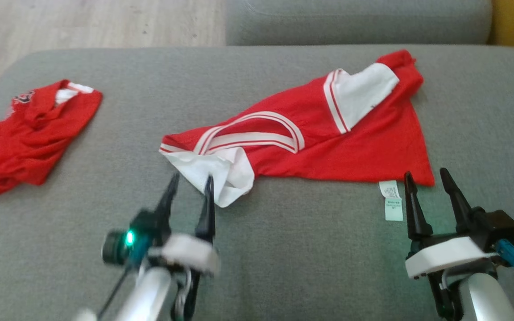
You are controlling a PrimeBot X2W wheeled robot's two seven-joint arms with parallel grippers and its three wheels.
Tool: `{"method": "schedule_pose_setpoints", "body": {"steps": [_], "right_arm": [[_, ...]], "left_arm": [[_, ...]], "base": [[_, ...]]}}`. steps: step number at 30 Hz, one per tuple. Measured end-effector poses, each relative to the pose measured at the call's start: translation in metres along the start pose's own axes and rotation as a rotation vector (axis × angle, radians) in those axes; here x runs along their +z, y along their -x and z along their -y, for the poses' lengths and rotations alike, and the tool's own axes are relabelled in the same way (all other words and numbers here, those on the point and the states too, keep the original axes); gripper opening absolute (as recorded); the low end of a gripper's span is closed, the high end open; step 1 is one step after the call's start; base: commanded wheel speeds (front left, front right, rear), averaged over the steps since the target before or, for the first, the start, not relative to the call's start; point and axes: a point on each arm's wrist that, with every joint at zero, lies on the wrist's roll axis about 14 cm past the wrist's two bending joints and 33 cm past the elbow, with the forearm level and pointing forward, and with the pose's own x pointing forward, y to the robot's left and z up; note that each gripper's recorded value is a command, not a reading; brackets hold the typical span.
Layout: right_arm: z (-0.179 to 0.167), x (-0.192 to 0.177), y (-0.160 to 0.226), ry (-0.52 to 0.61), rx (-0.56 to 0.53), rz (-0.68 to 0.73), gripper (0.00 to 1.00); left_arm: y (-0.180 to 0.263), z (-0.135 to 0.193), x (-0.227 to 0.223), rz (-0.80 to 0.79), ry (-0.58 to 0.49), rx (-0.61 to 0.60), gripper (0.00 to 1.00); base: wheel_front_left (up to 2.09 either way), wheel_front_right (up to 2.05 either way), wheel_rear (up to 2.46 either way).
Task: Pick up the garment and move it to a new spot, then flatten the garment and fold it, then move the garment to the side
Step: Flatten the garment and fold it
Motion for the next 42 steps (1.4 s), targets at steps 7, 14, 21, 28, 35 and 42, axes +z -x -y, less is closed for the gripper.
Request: {"method": "schedule_pose_setpoints", "body": {"steps": [7, 14, 21, 28, 35, 42], "right_arm": [[0.008, -0.004, -0.002, -0.002, -0.021, -0.015, 1.0], [0.027, -0.013, -0.002, -0.003, -0.075, -0.041, 1.0], [0.037, -0.02, 0.001, -0.003, -0.104, -0.061, 1.0], [0.036, -0.017, -0.004, -0.002, -0.099, -0.043, 1.0], [0.031, -0.014, -0.012, -0.006, -0.08, -0.029, 1.0], [0.016, -0.005, -0.022, 0.0, -0.034, -0.003, 1.0]], "left_arm": [[-0.043, 0.009, -0.004, -0.075, -0.025, -0.032, 1.0], [-0.066, 0.015, -0.044, -0.234, 0.004, -0.004, 1.0], [-0.077, 0.016, -0.066, -0.315, 0.014, 0.049, 0.65], [-0.074, 0.016, -0.065, -0.29, 0.031, 0.061, 0.0], [-0.077, 0.014, -0.025, -0.123, 0.068, 0.066, 0.0], [-0.038, -0.013, -0.012, -0.037, 0.117, 0.144, 0.0]], "base": [[0.0, 0.0, 0.0], [0.0, 0.0, 0.0], [0.0, 0.0, 0.0], [0.0, 0.0, 0.0], [0.0, 0.0, 0.0], [0.0, 0.0, 0.0]]}}
